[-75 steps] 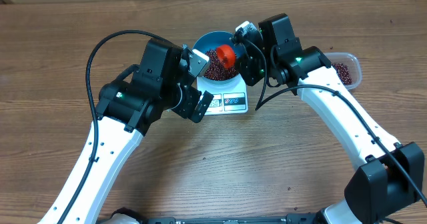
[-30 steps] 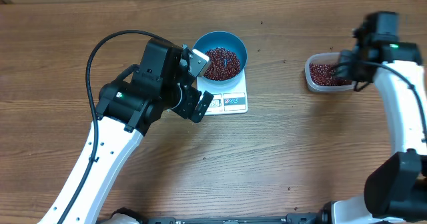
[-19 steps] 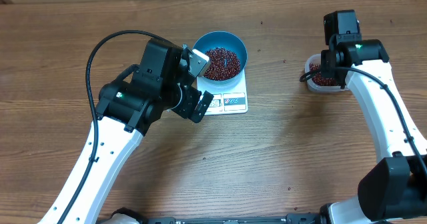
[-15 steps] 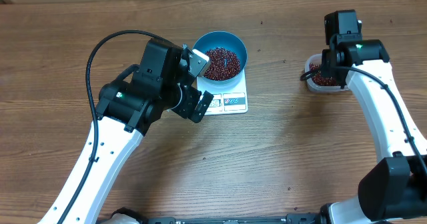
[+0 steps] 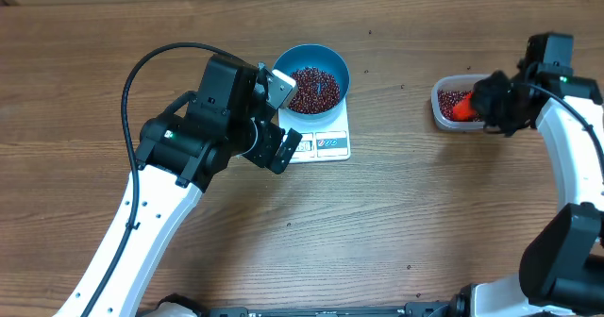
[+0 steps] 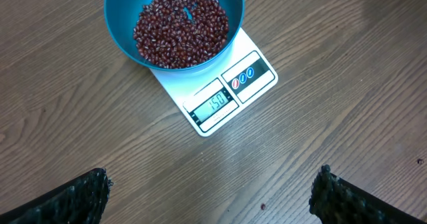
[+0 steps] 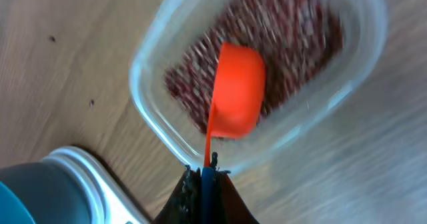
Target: Scoop item into bowl and weigh 150g on scale
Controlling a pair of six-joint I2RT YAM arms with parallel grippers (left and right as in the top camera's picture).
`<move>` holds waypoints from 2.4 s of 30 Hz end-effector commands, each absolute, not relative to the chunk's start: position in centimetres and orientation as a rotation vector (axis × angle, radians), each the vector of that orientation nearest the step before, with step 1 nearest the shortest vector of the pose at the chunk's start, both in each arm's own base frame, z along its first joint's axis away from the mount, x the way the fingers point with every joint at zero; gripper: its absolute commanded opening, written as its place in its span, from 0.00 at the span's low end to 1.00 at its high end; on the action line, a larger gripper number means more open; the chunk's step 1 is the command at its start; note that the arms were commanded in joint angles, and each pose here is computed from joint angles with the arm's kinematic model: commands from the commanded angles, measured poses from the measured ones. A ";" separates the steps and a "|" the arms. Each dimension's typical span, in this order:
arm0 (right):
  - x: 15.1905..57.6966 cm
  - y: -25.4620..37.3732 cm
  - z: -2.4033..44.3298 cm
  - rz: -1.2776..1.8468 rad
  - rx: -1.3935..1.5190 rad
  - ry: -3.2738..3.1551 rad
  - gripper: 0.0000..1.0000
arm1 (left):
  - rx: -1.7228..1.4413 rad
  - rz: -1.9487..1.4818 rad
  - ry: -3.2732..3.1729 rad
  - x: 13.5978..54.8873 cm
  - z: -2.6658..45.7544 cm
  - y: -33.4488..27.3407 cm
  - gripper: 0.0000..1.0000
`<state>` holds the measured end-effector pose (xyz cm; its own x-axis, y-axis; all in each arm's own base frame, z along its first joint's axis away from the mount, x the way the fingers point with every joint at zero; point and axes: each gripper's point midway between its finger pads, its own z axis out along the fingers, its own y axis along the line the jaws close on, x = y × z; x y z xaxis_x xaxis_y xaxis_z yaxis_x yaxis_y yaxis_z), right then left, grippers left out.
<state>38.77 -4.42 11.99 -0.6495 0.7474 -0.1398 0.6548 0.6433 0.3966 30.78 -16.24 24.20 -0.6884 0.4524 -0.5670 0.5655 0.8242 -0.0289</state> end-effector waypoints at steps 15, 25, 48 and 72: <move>33.8 -8.1 13.7 0.198 1.248 2.644 1.00 | 0.735 -0.276 2.448 30.9 24.4 -16.3 1.00; 33.1 0.9 23.5 0.418 0.309 2.621 1.00 | 0.735 -0.276 2.448 30.9 24.4 -16.3 1.00; 29.3 10.0 27.2 0.498 -0.351 2.506 1.00 | 0.735 -0.276 2.448 30.9 24.4 -16.3 1.00; 20.9 7.7 24.5 0.349 -0.344 1.917 1.00 | 0.735 -0.276 2.448 30.9 24.4 -16.3 1.00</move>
<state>21.47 7.59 26.40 -0.4094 -0.0869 -0.9082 -0.3860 0.9185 0.0861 30.76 -16.24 24.19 -0.6888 0.4526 -0.5663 0.5655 0.8242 -0.0291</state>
